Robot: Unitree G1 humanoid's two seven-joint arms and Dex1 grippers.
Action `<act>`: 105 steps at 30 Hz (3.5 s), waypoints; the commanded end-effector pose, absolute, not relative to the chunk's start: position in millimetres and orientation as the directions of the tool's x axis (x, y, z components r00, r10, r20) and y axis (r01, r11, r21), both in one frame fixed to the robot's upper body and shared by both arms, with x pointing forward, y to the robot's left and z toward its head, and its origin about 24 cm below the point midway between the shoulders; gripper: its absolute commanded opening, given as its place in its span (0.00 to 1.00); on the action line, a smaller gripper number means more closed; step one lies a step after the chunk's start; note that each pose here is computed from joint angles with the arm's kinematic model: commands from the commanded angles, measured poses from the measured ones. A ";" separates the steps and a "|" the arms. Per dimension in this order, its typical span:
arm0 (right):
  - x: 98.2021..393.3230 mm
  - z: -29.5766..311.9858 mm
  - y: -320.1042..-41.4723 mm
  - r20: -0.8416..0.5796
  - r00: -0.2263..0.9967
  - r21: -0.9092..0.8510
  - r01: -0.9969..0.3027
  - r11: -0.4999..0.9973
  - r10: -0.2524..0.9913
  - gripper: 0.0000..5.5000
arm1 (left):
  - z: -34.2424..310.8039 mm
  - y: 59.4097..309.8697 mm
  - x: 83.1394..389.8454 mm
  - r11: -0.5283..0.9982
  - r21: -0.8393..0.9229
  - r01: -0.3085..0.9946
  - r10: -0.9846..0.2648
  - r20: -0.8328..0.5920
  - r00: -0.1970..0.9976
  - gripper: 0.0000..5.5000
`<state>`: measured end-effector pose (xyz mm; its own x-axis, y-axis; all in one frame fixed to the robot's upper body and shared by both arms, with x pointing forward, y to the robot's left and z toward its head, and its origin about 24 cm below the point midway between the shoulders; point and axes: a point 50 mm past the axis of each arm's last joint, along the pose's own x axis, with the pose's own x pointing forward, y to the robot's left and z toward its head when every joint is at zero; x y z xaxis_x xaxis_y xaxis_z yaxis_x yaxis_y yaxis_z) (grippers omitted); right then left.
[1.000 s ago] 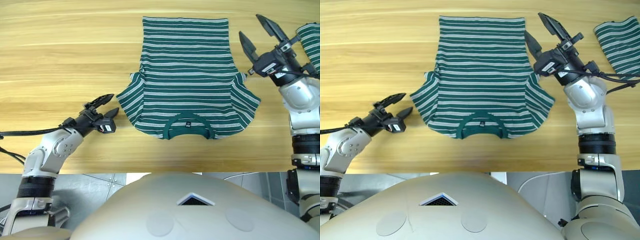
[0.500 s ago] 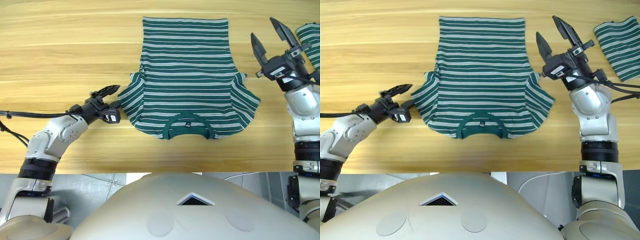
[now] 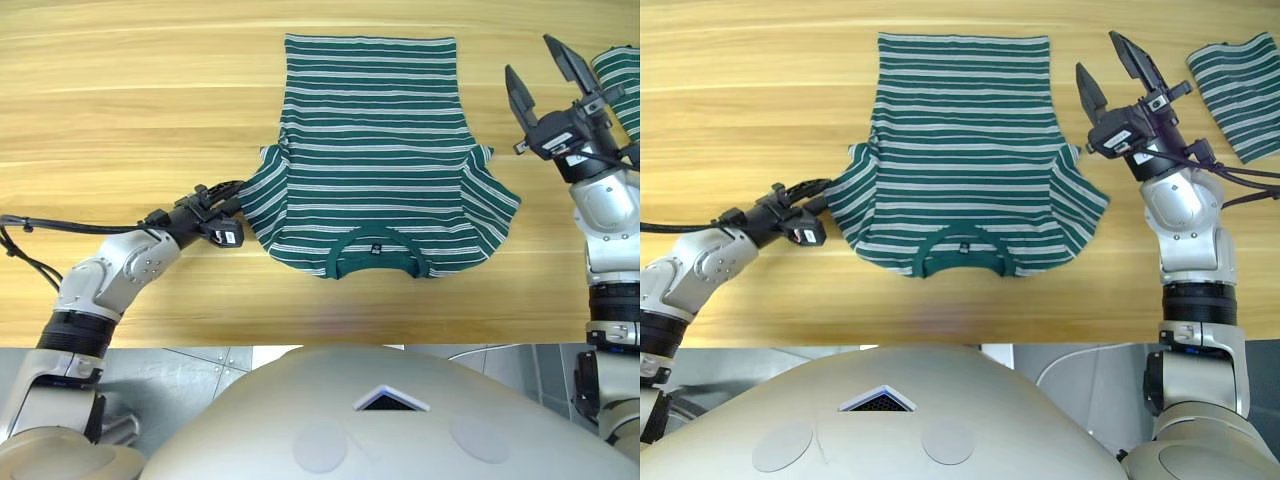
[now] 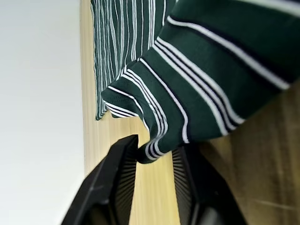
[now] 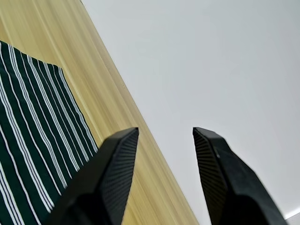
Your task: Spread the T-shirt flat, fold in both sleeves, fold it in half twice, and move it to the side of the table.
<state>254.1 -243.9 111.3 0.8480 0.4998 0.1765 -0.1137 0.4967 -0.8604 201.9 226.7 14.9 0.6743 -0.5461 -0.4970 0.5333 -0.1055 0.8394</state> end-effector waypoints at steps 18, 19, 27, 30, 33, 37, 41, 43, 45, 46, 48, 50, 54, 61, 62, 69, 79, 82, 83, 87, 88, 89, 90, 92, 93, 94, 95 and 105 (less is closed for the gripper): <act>255.7 112.3 -244.6 0.177 0.852 -0.858 -0.112 0.502 0.493 0.39 | 0.5 208.0 189.8 -0.005 0.841 0.540 -0.600 -0.435 0.671 0.00; 255.6 112.0 -244.4 0.176 0.852 -0.858 -0.113 0.502 0.493 0.39 | 1.7 204.5 190.6 0.017 0.851 0.525 -0.609 -0.408 0.681 0.00; 256.0 107.9 -245.4 0.168 0.856 -0.854 -0.122 0.506 0.488 0.39 | 16.8 188.2 197.6 0.192 0.878 0.439 -0.649 -0.223 0.728 0.00; 256.9 106.3 -246.0 0.163 0.858 -0.854 -0.125 0.506 0.487 0.39 | 20.3 182.3 197.9 0.219 0.879 0.424 -0.669 -0.181 0.721 0.00; 257.9 105.4 -245.4 0.160 0.858 -0.853 -0.128 0.506 0.488 0.39 | 20.4 168.9 197.4 0.250 0.862 0.442 -0.712 -0.145 0.687 0.00; 259.6 103.2 -243.6 0.155 0.854 -0.849 -0.142 0.509 0.496 0.39 | 6.2 153.5 191.4 0.246 0.816 0.523 -0.753 -0.179 0.634 0.00; 261.2 101.4 -242.6 0.149 0.853 -0.847 -0.151 0.509 0.500 0.39 | 1.6 143.2 187.4 0.244 0.791 0.561 -0.787 -0.177 0.591 0.00; 261.9 100.4 -241.2 0.146 0.851 -0.847 -0.156 0.508 0.505 0.39 | 0.6 142.2 188.4 0.243 0.787 0.567 -0.789 -0.180 0.588 0.00; 261.8 100.2 -240.7 0.144 0.849 -0.848 -0.159 0.506 0.509 0.39 | -2.2 143.3 189.4 0.236 0.779 0.580 -0.784 -0.200 0.587 0.00; 261.6 100.6 -240.8 0.145 0.848 -0.849 -0.158 0.505 0.510 0.39 | -3.9 144.6 189.5 0.233 0.775 0.587 -0.780 -0.212 0.589 0.00; 261.2 101.1 -241.6 0.146 0.848 -0.850 -0.156 0.503 0.509 0.39 | -10.2 148.1 188.4 0.222 0.756 0.615 -0.767 -0.254 0.589 0.00; 261.1 101.7 -241.5 0.148 0.848 -0.850 -0.154 0.504 0.509 0.39 | -15.3 151.3 187.0 0.223 0.734 0.641 -0.755 -0.286 0.590 0.07; 261.6 102.4 -241.4 0.151 0.848 -0.851 -0.150 0.503 0.508 0.39 | -18.7 156.9 187.0 0.245 0.698 0.673 -0.738 -0.316 0.596 0.22; 258.1 103.7 -250.0 0.143 0.864 -0.861 -0.132 0.491 0.482 0.39 | -21.2 158.2 184.2 0.249 0.670 0.699 -0.738 -0.336 0.585 0.43; 255.7 103.4 -254.2 0.134 0.872 -0.869 -0.125 0.479 0.471 0.39 | -21.0 158.8 184.4 0.255 0.672 0.695 -0.735 -0.333 0.591 0.44; 231.9 83.0 -303.4 -0.046 0.967 -0.980 -0.092 0.177 0.251 0.39 | -8.6 166.2 189.8 0.306 0.732 0.609 -0.708 -0.252 0.660 0.50; 178.8 -8.7 -303.9 -0.578 0.798 -0.812 -0.583 -0.022 0.172 0.39 | 19.9 163.5 195.1 0.375 0.760 0.531 -0.735 -0.105 0.669 0.50; 179.3 -8.0 -302.3 -0.582 0.791 -0.809 -0.587 -0.033 0.186 0.39 | 21.3 161.3 192.3 0.379 0.756 0.533 -0.741 -0.097 0.664 0.50; 181.3 -4.9 -303.4 -0.568 0.801 -0.820 -0.571 -0.041 0.187 0.39 | 21.3 160.4 191.0 0.382 0.753 0.536 -0.743 -0.095 0.662 0.50; 204.4 17.9 -301.6 -0.423 0.881 -0.904 -0.427 -0.027 0.211 0.39 | 21.5 155.0 191.9 0.390 0.749 0.535 -0.751 -0.078 0.655 0.50; 206.6 21.0 -300.9 -0.411 0.885 -0.909 -0.415 -0.031 0.220 0.39 | 21.3 154.0 192.3 0.391 0.749 0.534 -0.752 -0.074 0.655 0.50; 210.4 26.4 -300.0 -0.389 0.892 -0.920 -0.391 -0.041 0.232 0.39 | 21.0 152.6 192.4 0.393 0.748 0.534 -0.753 -0.071 0.654 0.50; 214.4 31.8 -298.6 -0.362 0.899 -0.931 -0.362 -0.047 0.244 0.39 | 20.7 151.4 192.3 0.395 0.747 0.534 -0.754 -0.069 0.653 0.50; 220.0 41.1 -288.9 -0.310 0.902 -0.948 -0.318 -0.024 0.301 0.39 | 20.4 149.0 192.6 0.399 0.746 0.533 -0.757 -0.060 0.651 0.50; 219.0 41.5 -284.0 -0.307 0.893 -0.947 -0.321 -0.010 0.329 0.39 | 20.2 148.1 192.8 0.400 0.746 0.532 -0.757 -0.058 0.650 0.50; 216.2 39.5 -279.2 -0.315 0.881 -0.942 -0.337 0.001 0.352 0.39 | 20.3 147.7 193.5 0.401 0.747 0.530 -0.757 -0.055 0.651 0.50; 213.6 36.6 -276.3 -0.328 0.871 -0.935 -0.353 0.003 0.365 0.39 | 20.6 147.3 194.3 0.403 0.748 0.528 -0.757 -0.052 0.652 0.50; 165.7 -4.4 -277.3 -0.538 0.775 -0.818 -0.575 0.016 0.333 0.39 | 24.3 144.6 212.2 0.375 0.762 0.527 -0.774 -0.055 0.631 0.50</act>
